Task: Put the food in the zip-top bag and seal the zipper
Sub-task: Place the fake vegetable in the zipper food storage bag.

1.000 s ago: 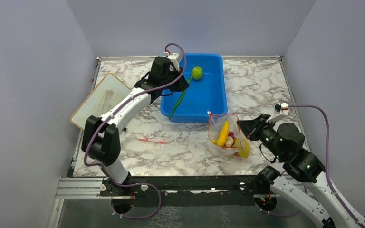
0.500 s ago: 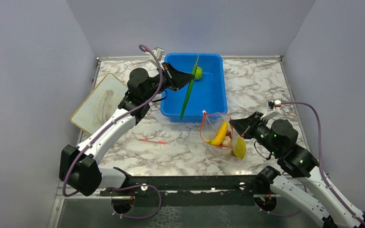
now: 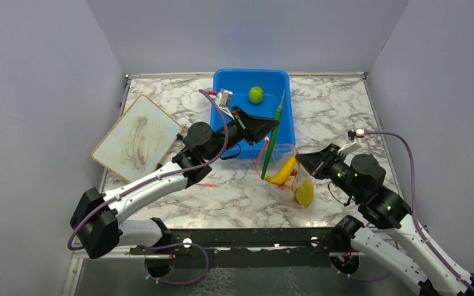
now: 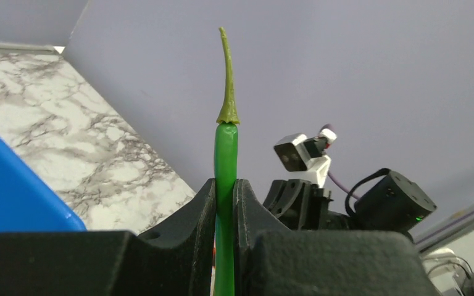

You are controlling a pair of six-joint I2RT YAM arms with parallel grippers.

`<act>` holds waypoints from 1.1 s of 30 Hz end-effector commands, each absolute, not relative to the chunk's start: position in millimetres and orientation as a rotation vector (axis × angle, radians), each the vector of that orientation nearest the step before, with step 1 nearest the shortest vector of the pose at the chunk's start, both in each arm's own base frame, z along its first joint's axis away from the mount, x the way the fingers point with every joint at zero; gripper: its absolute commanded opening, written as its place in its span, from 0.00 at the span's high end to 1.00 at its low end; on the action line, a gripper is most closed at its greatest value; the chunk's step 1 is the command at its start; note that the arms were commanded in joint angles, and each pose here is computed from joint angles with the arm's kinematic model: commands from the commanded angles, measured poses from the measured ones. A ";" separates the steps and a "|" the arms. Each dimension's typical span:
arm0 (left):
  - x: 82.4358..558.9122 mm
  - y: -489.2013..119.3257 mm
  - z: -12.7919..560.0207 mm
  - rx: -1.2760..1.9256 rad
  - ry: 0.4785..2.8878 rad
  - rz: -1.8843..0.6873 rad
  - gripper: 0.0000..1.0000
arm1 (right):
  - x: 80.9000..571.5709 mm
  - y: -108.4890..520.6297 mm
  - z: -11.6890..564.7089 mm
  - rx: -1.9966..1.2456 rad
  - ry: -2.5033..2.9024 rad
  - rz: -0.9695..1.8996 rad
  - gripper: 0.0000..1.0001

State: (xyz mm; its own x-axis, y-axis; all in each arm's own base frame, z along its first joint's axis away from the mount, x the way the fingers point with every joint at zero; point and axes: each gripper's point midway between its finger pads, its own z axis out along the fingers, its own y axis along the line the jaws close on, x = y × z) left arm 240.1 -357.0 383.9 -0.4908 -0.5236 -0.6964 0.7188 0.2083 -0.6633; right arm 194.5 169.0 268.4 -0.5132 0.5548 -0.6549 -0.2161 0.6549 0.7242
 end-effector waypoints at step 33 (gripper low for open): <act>234.3 -384.0 307.6 -0.160 1.460 -1.374 0.93 | 205.5 171.4 270.0 0.313 1.862 0.969 0.99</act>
